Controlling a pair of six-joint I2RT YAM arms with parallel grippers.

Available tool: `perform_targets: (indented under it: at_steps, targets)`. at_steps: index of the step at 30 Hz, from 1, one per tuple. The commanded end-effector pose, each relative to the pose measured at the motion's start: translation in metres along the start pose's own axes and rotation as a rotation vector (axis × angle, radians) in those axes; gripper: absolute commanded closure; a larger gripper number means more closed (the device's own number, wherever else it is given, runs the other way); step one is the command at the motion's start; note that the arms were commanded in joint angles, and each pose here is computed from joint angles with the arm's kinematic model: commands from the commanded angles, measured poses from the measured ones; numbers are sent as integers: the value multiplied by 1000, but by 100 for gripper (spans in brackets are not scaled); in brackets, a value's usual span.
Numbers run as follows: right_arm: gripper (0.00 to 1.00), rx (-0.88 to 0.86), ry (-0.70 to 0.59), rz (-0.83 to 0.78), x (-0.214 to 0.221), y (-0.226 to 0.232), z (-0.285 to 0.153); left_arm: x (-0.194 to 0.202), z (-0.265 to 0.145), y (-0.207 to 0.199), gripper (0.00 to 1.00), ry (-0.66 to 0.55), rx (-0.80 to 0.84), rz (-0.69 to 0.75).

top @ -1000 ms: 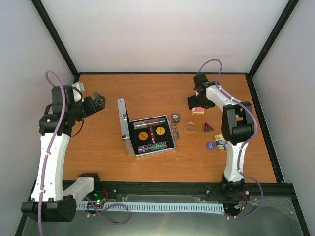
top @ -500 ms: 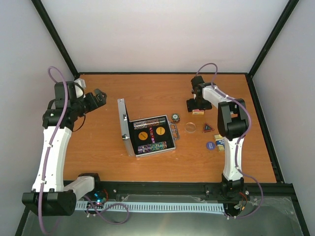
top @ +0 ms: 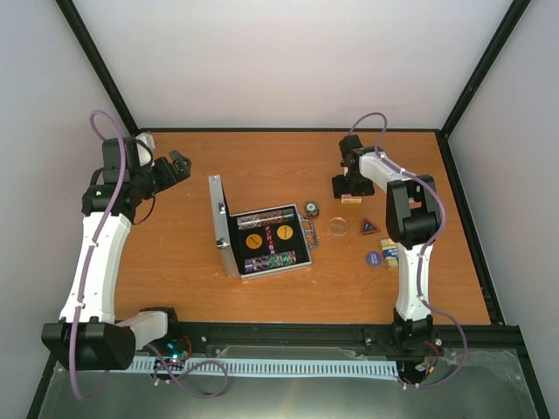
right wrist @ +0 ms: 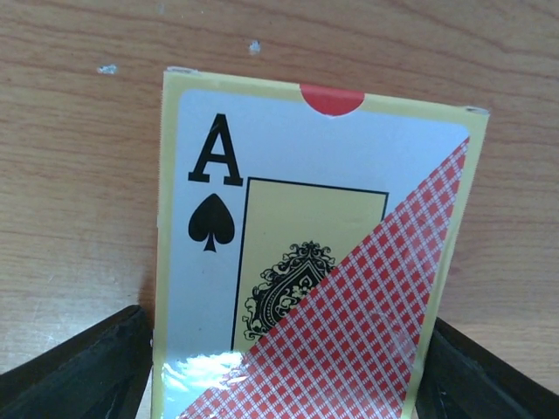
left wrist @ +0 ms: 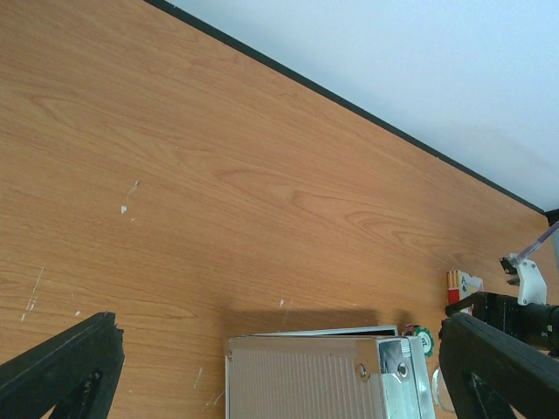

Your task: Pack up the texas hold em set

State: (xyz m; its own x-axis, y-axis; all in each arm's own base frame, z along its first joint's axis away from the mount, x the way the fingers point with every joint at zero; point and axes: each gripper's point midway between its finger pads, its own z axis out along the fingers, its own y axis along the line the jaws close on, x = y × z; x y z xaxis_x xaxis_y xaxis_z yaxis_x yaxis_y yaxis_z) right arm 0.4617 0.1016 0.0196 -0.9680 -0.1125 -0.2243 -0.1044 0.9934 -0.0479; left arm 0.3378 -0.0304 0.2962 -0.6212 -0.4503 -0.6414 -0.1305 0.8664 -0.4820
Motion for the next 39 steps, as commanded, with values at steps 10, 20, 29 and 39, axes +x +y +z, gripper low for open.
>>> perform_targets:
  at_steps: [10, 20, 29, 39]
  targets:
    - [26, -82, 75, 135, 21, -13, 17, -26, -5, -18, 0, -78, 55, 42]
    - [38, -87, 62, 109, 21, -14, 1, -20, -1, -13, 0, -76, 50, 49]
    - [42, -135, 56, 132, 49, -10, -41, -13, 4, -12, 0, -58, 62, 75]
    - [43, -220, 44, 118, 95, 25, -99, -5, 6, -15, 0, -45, 100, 65]
